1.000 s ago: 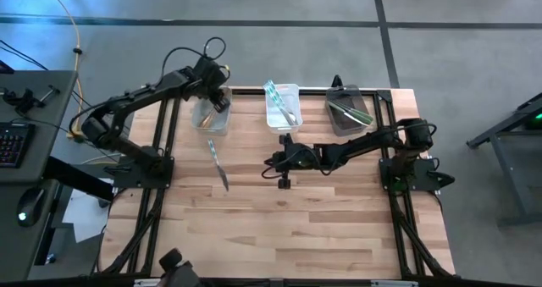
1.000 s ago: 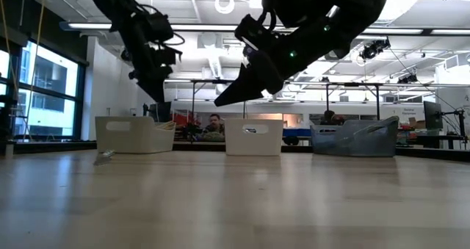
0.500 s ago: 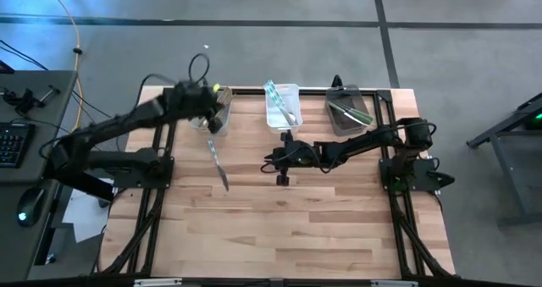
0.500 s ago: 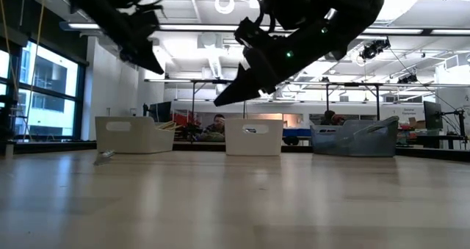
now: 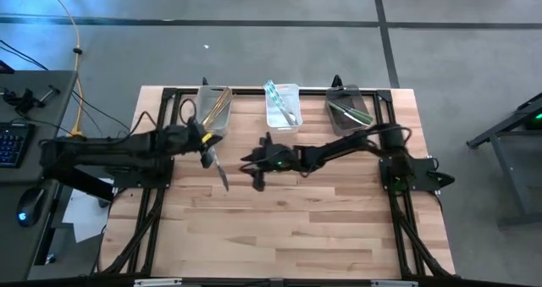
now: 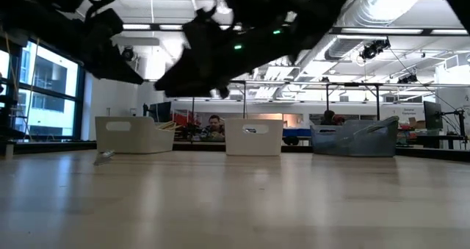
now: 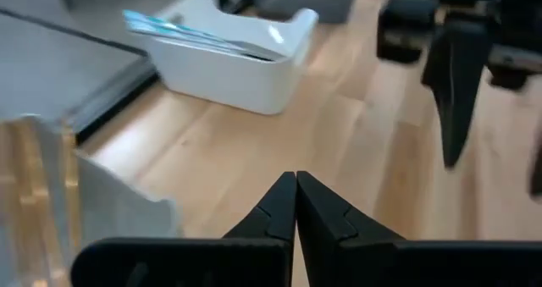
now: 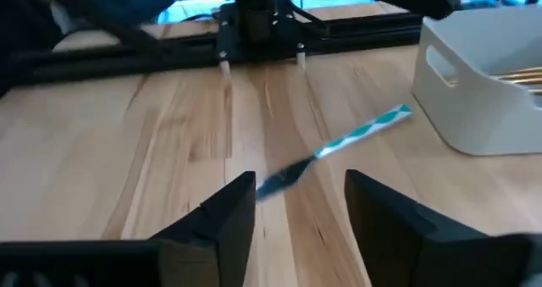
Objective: Sort silverware by color (type)
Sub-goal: Put the blue table knife into the white bin
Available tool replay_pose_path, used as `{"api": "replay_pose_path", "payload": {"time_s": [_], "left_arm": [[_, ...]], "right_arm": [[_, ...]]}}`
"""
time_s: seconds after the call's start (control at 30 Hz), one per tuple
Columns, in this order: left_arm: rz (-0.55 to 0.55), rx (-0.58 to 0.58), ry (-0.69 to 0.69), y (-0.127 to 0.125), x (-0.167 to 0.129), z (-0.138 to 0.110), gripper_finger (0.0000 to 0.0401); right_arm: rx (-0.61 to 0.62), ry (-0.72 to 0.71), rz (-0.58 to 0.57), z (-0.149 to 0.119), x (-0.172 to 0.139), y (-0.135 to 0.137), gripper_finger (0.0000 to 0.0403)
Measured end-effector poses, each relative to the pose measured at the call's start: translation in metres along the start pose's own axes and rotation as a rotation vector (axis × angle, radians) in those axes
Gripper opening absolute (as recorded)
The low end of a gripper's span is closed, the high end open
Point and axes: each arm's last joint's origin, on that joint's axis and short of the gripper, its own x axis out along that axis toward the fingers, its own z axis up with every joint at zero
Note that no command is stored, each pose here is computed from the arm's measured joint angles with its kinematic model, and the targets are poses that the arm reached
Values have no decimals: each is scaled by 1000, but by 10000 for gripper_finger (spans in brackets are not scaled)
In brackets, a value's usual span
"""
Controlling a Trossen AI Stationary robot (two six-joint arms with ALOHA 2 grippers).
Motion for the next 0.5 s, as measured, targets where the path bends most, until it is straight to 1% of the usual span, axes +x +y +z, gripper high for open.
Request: {"api": "replay_pose_path", "payload": {"time_s": [0.13,0.33,0.5], "left_arm": [[89,12,-71,-5,-7,-2,0],[167,5,-160,-5,-17,4,0],[195,6,-212,-3,-22,8,0]], "right_arm": [[76,10,-25,3,33,2,180],[93,65,-90,0,81,4,181],[110,137,-111,-17,116,2,181]]}}
